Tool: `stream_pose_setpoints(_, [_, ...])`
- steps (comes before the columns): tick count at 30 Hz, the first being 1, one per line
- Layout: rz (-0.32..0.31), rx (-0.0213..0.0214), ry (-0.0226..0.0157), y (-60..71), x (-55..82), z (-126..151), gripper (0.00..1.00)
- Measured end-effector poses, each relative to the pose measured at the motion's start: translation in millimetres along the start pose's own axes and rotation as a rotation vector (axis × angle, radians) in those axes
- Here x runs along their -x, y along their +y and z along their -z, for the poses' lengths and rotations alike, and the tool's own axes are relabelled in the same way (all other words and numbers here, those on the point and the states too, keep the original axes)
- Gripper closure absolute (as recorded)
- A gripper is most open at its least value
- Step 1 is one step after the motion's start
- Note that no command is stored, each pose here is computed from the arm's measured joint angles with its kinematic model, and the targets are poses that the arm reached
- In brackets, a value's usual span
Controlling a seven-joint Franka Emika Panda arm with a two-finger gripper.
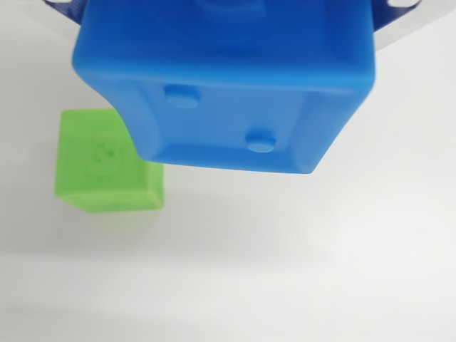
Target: Stack cube
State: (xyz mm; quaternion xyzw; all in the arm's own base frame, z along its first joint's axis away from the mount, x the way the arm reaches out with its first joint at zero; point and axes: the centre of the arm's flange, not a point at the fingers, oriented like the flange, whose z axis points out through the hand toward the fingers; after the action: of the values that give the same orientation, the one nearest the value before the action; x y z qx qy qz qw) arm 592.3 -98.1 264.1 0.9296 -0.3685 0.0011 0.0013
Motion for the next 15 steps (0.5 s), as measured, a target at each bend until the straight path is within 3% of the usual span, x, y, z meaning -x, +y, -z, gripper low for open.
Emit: stream_pose_setpoints(15, [0.012, -0.0001, 0.0006, 22.1, -16.8, 5, 1.00])
